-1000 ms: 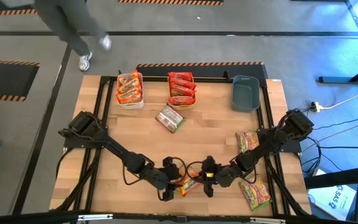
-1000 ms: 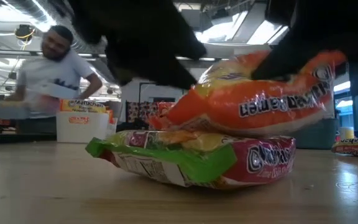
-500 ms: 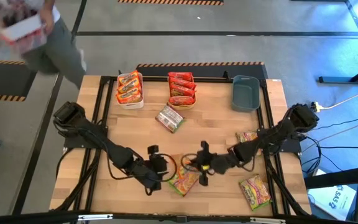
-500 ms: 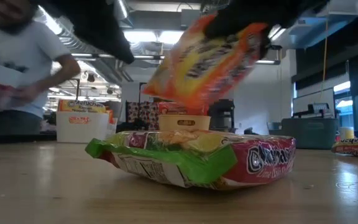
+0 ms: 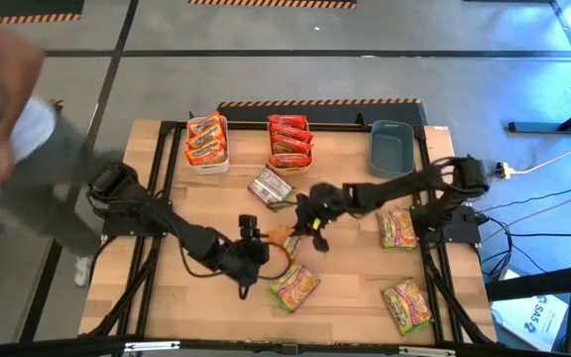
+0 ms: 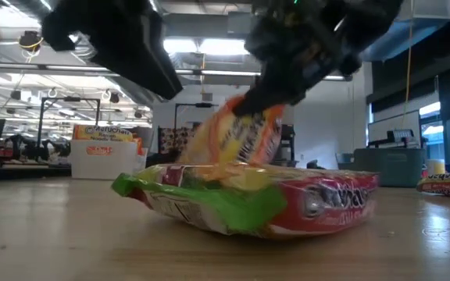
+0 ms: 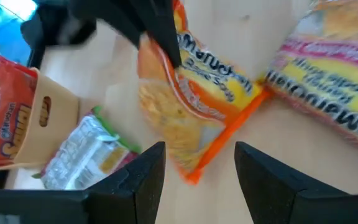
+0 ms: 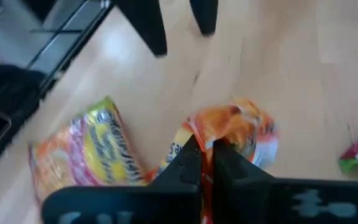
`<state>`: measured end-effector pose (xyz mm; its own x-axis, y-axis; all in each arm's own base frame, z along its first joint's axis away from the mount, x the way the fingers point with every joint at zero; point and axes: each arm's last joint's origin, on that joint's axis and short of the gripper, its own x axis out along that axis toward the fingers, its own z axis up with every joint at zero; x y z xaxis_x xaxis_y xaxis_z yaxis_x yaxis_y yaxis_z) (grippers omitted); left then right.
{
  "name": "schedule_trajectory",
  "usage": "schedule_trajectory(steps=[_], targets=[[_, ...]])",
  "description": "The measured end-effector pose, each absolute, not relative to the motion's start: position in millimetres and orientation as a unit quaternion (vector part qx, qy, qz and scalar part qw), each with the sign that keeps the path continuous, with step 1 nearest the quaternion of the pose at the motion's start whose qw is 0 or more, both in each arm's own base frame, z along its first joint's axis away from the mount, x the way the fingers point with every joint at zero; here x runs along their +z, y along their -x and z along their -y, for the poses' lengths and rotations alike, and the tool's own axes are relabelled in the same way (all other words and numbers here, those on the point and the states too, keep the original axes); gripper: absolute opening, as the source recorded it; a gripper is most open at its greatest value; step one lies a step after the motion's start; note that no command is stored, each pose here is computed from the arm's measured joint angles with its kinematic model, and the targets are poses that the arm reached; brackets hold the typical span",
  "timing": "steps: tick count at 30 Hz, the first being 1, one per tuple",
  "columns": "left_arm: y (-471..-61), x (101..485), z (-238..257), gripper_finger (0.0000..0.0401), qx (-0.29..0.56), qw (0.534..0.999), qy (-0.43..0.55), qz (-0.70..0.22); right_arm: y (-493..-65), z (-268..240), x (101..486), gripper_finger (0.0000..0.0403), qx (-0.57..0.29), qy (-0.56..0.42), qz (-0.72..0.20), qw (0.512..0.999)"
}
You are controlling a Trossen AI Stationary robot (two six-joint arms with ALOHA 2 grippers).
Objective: Sort Maruchan noodles
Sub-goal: Put the light orange noddle pack into the white bin
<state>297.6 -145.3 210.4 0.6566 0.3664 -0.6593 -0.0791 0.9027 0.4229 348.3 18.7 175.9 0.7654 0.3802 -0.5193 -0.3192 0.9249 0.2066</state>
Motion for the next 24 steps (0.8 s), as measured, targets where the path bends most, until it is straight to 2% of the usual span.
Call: schedule_trajectory(steps=[4,8,11,14,19,24], targets=[[-308,210,126,0.0187,0.125,0.885,-0.184,-0.408,-350,9,163,0.0000,0.194,-0.057,-0.301,0.932],[-318,210,105,0.0187,0.116,0.885,-0.160,-0.421,-349,27,156,0.0002,0.160,-0.063,-0.316,0.933],[-326,209,89,0.0187,0.108,0.888,-0.138,-0.425,-347,33,154,0.0020,0.138,-0.063,-0.325,0.933],[-331,209,75,0.0187,0.101,0.887,-0.131,-0.431,-345,33,156,0.0062,0.124,-0.059,-0.336,0.932],[-333,207,54,0.0187,0.101,0.878,-0.118,-0.453,-330,33,171,0.0156,0.087,-0.054,-0.376,0.921],[-328,192,40,0.0187,0.094,0.873,-0.090,-0.470,-303,28,191,0.0224,0.055,-0.112,-0.440,0.889]])
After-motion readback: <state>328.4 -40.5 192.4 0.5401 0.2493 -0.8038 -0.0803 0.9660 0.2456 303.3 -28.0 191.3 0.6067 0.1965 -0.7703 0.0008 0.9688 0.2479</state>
